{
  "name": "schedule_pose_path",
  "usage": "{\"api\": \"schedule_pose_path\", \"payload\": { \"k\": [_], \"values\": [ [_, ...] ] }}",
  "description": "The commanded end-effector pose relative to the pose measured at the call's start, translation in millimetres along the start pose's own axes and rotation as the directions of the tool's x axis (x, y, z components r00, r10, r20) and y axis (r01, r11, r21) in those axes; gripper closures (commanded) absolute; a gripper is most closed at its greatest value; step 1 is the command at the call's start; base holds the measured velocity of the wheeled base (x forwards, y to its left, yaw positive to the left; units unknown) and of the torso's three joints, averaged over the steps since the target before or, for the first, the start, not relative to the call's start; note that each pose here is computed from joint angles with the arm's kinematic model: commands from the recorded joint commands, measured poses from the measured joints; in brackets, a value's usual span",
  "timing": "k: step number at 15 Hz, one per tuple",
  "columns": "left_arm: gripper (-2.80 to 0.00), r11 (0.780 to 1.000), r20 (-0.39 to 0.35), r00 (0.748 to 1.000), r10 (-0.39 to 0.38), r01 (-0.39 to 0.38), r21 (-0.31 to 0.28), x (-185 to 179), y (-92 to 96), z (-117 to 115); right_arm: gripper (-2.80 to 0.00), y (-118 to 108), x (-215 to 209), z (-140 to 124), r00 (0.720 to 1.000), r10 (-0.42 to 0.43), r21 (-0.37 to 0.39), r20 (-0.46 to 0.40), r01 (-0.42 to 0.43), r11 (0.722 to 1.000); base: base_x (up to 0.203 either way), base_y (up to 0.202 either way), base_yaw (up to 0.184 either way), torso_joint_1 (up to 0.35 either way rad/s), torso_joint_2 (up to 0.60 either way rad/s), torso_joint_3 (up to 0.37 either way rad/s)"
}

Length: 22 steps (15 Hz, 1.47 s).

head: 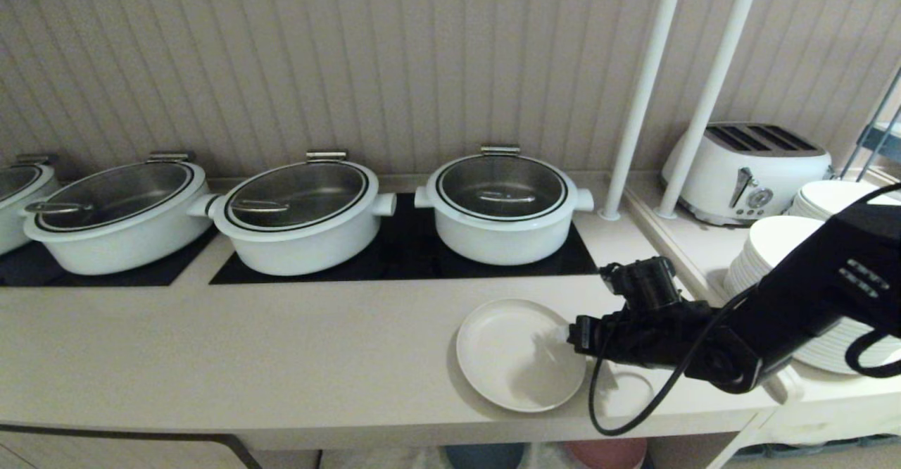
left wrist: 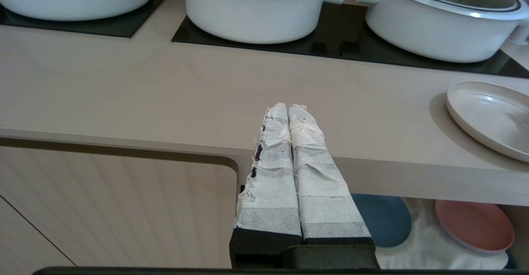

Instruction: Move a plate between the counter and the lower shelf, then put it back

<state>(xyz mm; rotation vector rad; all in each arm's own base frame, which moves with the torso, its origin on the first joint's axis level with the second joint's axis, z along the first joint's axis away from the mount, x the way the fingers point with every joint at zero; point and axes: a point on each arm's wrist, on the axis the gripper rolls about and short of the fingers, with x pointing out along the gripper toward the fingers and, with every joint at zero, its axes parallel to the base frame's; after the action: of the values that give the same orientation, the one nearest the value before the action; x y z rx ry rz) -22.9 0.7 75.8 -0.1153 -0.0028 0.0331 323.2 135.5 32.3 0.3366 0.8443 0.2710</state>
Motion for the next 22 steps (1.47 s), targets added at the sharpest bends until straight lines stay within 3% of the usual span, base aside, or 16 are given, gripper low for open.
{"api": "schedule_pose_path", "payload": {
  "k": [1,9,12,17,18,19,22],
  "values": [
    [0.00,1.000,-0.001,1.000,0.001,-0.001,-0.001,0.1,0.0,-0.3,-2.80,2.1,-6.1,2.7,1.000,0.015,-0.001,0.027,-0.015,1.000,0.000,0.000,0.000,0.000,0.00,0.000],
    [0.00,1.000,0.001,1.000,0.001,-0.001,-0.001,0.0,0.0,0.0,-2.80,9.0,-52.5,7.7,0.992,0.046,-0.017,0.121,-0.044,0.999,0.000,0.000,0.000,0.000,0.00,0.000],
    [0.00,1.000,-0.001,1.000,0.001,-0.001,-0.001,0.1,0.1,-0.3,-2.80,9.3,-73.5,7.3,0.983,-0.006,-0.012,0.186,0.008,1.000,0.000,0.000,0.000,0.000,0.00,0.000],
    [0.00,1.000,0.000,1.000,0.001,-0.001,-0.001,0.0,0.0,-0.1,-2.80,8.5,-109.1,-1.1,0.973,-0.003,-0.015,0.232,0.007,1.000,0.000,0.000,0.000,0.000,0.00,0.000],
    [0.00,1.000,0.000,1.000,0.001,-0.001,-0.001,0.0,0.0,-0.1,-1.79,8.1,-116.4,-3.4,0.970,-0.002,-0.020,0.241,0.007,1.000,0.000,0.000,0.000,0.000,0.00,0.000],
    [0.00,1.000,0.000,1.000,0.001,-0.001,-0.001,0.0,0.0,-0.1,0.00,7.0,-123.2,-6.9,0.969,-0.002,-0.040,0.246,0.012,0.999,0.000,0.000,0.000,0.000,0.00,0.000],
    [0.00,1.000,0.001,1.000,0.000,0.000,-0.001,-0.1,0.0,0.1,0.00,5.5,-140.6,-12.5,0.960,-0.015,-0.060,0.281,0.034,0.998,0.000,0.000,0.000,0.000,0.00,0.000]
  ]
}}
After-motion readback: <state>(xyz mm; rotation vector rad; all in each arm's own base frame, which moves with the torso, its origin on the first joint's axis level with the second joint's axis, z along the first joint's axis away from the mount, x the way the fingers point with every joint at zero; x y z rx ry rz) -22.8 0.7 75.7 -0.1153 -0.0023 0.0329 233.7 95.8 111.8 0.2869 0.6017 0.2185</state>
